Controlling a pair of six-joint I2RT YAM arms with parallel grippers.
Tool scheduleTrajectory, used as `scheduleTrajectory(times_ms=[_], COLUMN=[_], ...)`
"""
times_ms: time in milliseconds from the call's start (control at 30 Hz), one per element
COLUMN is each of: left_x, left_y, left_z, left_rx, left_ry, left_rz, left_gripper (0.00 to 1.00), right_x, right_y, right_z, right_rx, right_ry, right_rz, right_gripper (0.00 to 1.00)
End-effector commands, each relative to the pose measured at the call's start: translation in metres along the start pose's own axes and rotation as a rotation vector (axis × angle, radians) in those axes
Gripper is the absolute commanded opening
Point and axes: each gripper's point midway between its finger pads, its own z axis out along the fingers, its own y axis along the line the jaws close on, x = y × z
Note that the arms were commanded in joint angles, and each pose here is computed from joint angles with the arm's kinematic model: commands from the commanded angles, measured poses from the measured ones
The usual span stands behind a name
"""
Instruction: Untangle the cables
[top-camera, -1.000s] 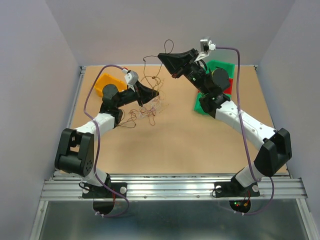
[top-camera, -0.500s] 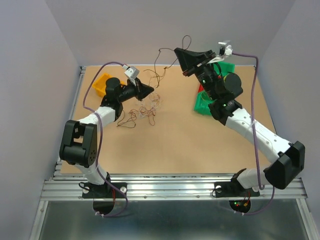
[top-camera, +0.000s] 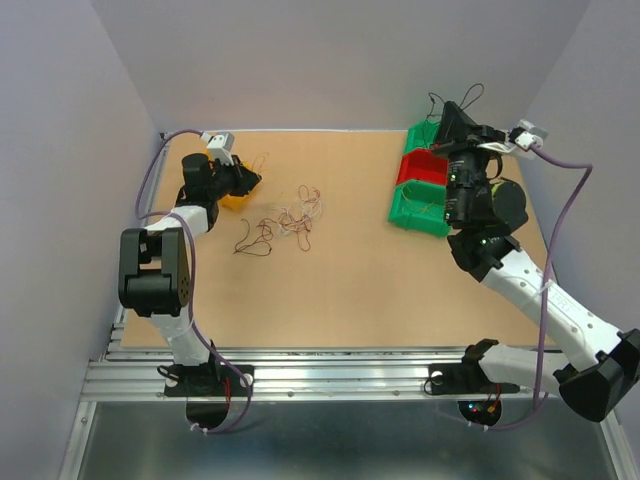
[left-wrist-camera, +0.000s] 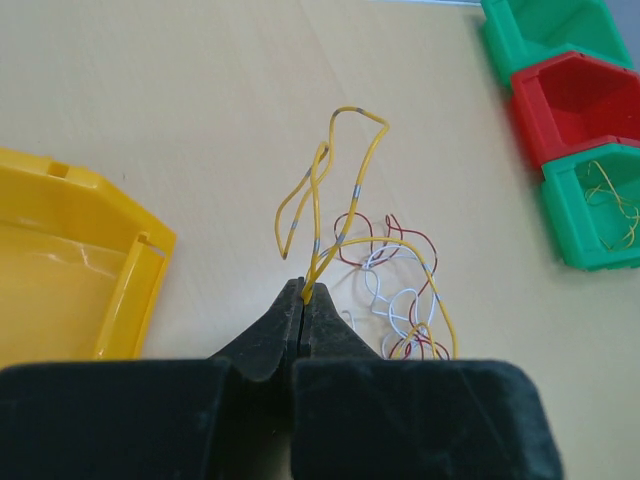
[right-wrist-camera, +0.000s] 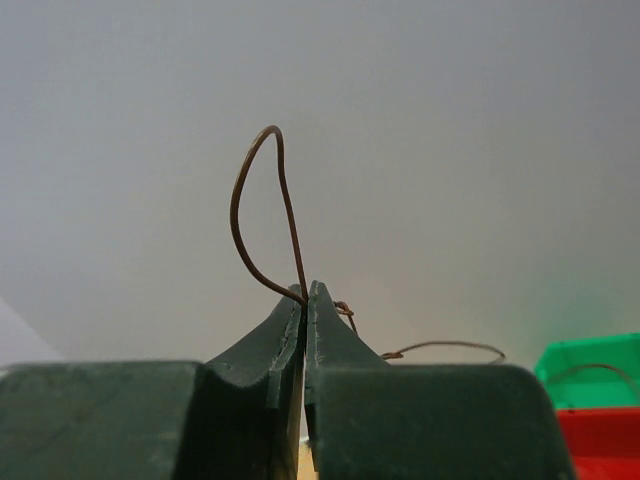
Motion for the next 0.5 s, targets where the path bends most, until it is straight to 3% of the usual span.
scheduleTrajectory(times_ms=[0, 167, 400, 467], left_x=[-0.039, -0.039, -0.038, -0.037], left_y=[-0.029, -0.035, -0.047, -0.049], left_z=[-0.012, -0.017, -0.021, -0.022], left_rx=[0.041, 0.065, 0.120, 0.129], left_ry=[-0.092, -0.098, -0.100, -0.103], left_rz=[0.080, 0.092, 0.104, 0.111], left_gripper=[0.00, 0.00, 0.00, 0.00], right_x=[0.033, 0.089, 0.171, 0.171], right_y=[-0.036, -0.076, -0.155, -0.176], right_z=[0.000, 0.020, 0.050, 0.066], right_rx=[0.135, 0.171, 0.110, 0.093], right_ry=[0.046, 0.172, 0.394, 0.413], right_rz=[-0.134, -0.219, -0.103, -0.076], right_gripper=[0.01, 0.01, 0.01, 0.00])
